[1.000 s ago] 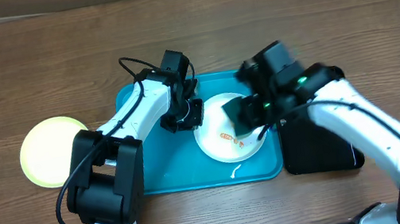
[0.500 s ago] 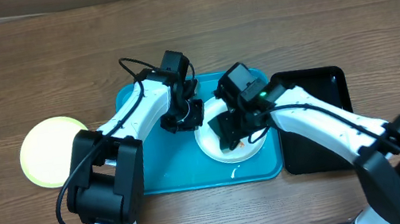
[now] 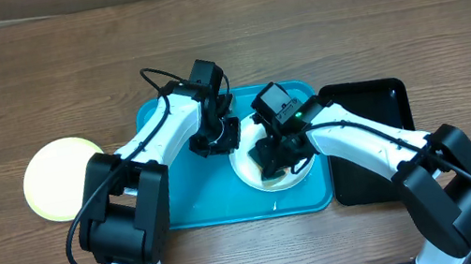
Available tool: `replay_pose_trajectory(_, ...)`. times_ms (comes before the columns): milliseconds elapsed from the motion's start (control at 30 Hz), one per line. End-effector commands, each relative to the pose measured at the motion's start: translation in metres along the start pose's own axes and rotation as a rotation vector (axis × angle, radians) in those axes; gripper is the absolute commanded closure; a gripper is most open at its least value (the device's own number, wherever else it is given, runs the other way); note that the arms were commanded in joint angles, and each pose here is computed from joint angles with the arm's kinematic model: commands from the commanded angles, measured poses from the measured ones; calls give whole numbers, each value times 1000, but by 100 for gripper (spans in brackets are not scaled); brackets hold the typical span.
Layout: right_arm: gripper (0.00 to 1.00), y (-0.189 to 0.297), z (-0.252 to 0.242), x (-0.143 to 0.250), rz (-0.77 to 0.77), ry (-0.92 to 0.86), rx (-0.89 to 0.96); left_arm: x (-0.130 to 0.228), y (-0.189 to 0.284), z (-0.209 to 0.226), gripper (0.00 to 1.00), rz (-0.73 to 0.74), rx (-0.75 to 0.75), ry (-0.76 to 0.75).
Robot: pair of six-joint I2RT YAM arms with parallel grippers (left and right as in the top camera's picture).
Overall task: Clean dirty plates on tray and stack at the side
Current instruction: 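Bring sponge over white plate with right gripper and scrub it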
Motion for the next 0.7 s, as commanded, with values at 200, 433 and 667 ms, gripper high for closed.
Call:
replay_pose_trajectory(200,96,-5,-28,-7,-77,-62,189,10,-7,8,96,79,-104,31)
replay_pose_trajectory(433,96,4,-33,-24,-179,-80,247,12,-6,11,96,94,-147,31)
replay_pose_trajectory(667,96,7,-23,-44,-313,-14,177,13,-6,11,96,94,-146,31)
Point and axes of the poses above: each gripper's point midway between its finger pads, its own y axis back along the fingers, its own z axis along the line the jaws close on, x = y × z, the point moved 10 cm from there along y, back along the fingers, and after that the axes turned 14 degrees about -y, right-handed, at the moved point
